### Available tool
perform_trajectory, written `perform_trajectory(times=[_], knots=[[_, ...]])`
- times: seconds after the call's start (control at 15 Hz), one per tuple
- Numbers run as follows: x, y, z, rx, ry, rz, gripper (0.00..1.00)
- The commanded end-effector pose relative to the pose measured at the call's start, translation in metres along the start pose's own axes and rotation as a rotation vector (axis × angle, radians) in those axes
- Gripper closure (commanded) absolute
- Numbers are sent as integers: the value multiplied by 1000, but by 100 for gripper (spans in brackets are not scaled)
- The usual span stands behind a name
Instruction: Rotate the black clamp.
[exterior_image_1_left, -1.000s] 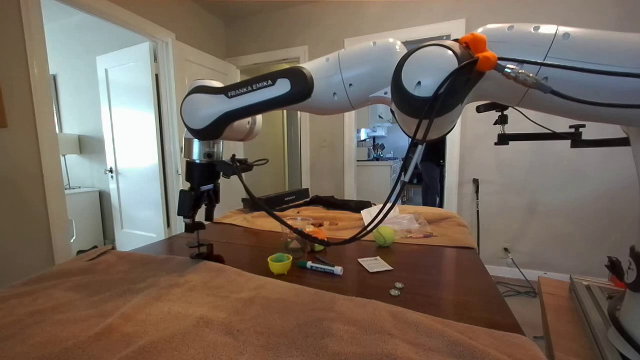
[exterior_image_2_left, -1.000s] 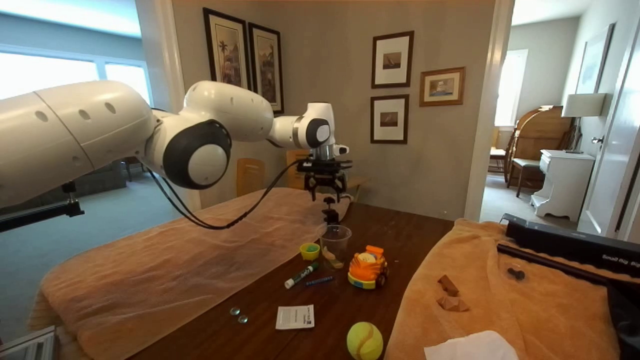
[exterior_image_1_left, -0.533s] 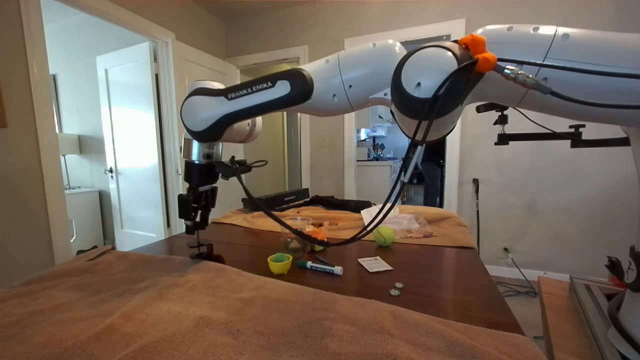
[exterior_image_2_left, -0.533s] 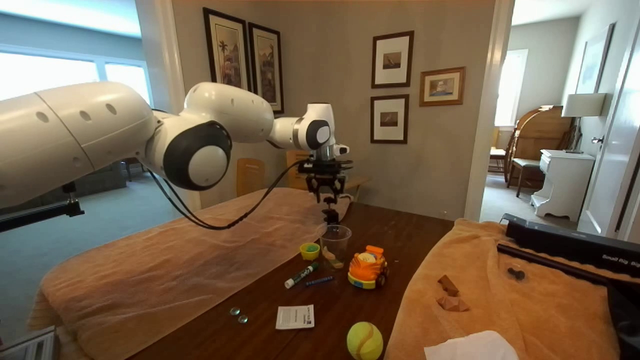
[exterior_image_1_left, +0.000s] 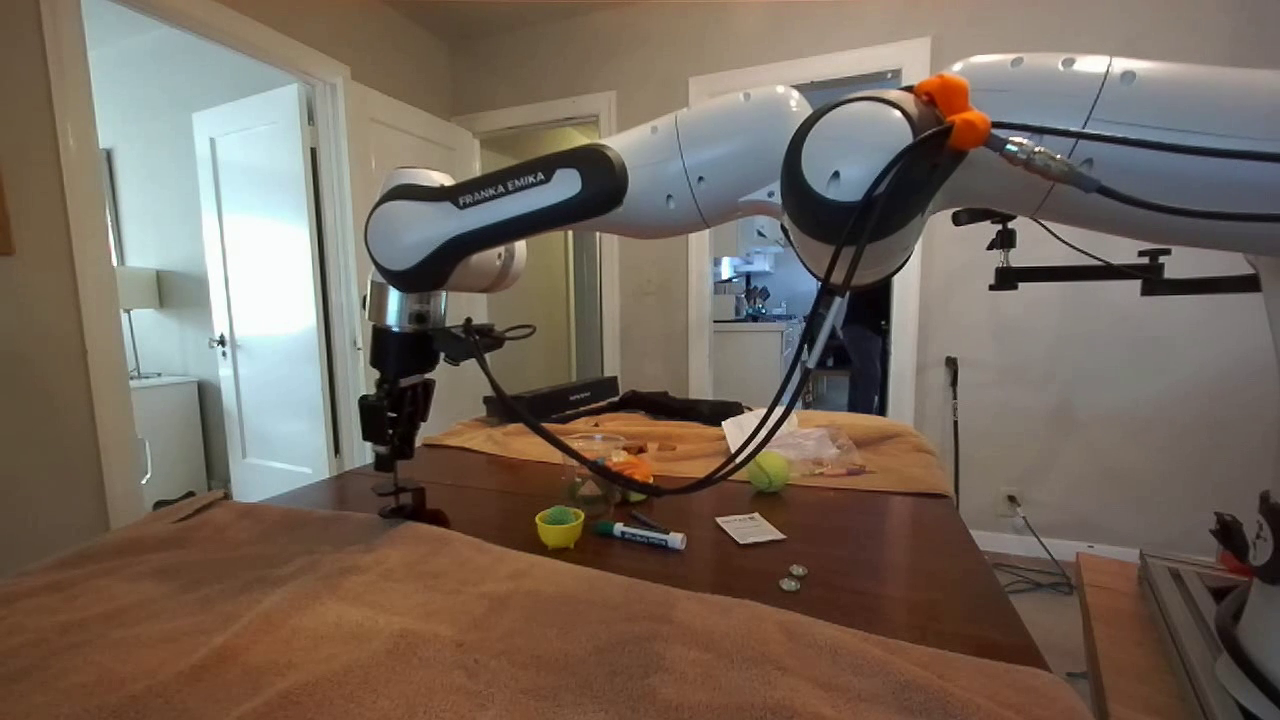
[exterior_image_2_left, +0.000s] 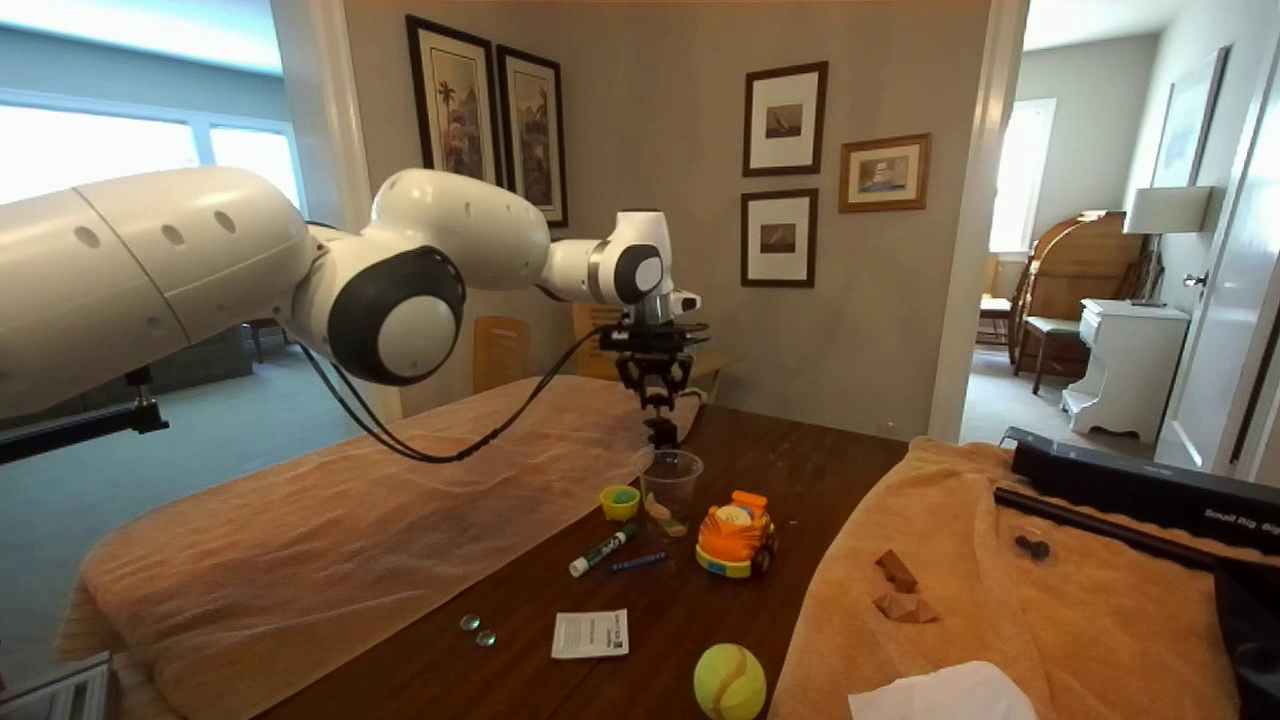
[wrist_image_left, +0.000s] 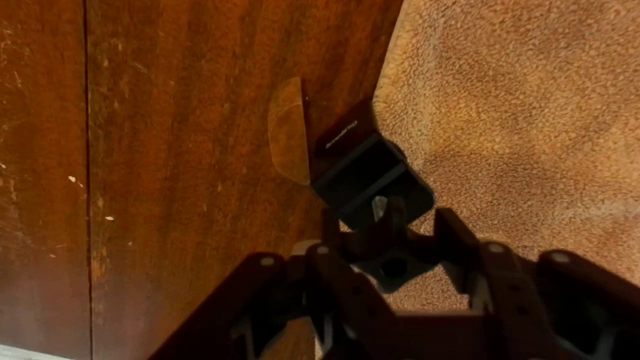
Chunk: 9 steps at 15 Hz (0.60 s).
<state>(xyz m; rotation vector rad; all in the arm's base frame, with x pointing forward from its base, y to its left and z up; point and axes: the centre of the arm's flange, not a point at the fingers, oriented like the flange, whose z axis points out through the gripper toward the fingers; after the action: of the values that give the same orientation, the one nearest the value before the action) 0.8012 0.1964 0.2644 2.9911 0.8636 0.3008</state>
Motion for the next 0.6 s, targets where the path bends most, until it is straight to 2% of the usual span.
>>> perform_trajectory(times=[0.0,0.2,0.4,0.53], knots=[[30,13,3,13,37,-17,76],[29,12,1,6,27,-7,76],[26,10,-1,-46,-13,91,76],[25,9,-2,-75,-32,221,76]])
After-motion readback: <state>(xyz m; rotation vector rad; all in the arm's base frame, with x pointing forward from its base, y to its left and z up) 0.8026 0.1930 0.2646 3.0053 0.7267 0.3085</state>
